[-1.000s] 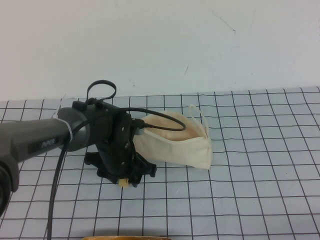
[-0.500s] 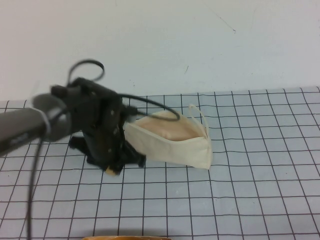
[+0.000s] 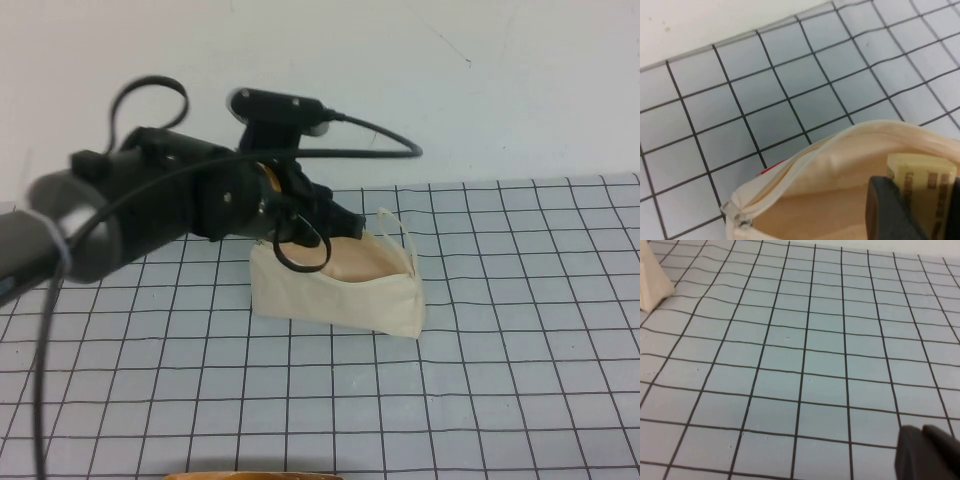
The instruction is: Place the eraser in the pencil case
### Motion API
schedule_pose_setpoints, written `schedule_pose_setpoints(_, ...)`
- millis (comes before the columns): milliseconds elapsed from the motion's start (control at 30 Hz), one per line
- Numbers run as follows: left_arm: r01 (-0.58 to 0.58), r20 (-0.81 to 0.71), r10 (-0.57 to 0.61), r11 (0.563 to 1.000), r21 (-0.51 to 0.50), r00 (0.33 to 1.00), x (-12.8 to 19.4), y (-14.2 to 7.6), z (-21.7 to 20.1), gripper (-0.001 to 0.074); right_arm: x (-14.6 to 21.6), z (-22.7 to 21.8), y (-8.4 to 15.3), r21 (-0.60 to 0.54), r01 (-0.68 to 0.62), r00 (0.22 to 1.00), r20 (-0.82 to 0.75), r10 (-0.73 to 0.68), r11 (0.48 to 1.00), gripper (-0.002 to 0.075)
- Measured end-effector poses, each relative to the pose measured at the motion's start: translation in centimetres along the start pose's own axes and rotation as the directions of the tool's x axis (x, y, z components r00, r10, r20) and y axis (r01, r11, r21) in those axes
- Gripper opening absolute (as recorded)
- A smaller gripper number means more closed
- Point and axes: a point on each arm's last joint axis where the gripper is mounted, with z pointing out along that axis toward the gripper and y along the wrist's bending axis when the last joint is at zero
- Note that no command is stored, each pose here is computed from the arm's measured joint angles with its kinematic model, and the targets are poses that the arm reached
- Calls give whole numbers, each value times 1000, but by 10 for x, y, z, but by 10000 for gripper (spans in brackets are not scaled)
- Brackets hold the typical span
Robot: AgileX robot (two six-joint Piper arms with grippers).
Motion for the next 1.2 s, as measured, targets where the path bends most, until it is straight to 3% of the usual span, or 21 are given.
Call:
schedule_pose_setpoints(100,0,-23,0,1000,-4,1000,4,1,19,211,0,0,0,0,0,1000,0,0,1000,-1)
schedule_pose_setpoints(267,0,-36,0,1000,-6,999,6,1,31,440,0,0,0,0,0,1000,0,0,1000,-1)
schedule_pose_setpoints(367,-1,-37,1,1000,-4,999,4,0,26,494,0,0,0,0,0,1000,0,0,1000,-1)
schedule_pose_setpoints(467,-28,-40,27,1000,-14,999,-3,0,8,417,0,0,0,0,0,1000,0,0,1000,-1)
schedule_pose_setpoints(567,-73,-16,73,997,-36,997,-14,0,-25,188,0,0,0,0,0,1000,0,0,1000,-1)
schedule_pose_setpoints(667,-105,32,107,993,-52,994,-17,1,-62,61,0,0,0,0,0,1000,0,0,1000,-1)
schedule_pose_setpoints(1033,-91,117,96,995,-52,988,52,10,-173,1,0,0,0,0,0,1000,0,0,1000,-1)
schedule_pose_setpoints(1200,-77,47,80,995,-63,996,86,15,-207,0,0,0,0,0,0,1000,0,0,1000,-1)
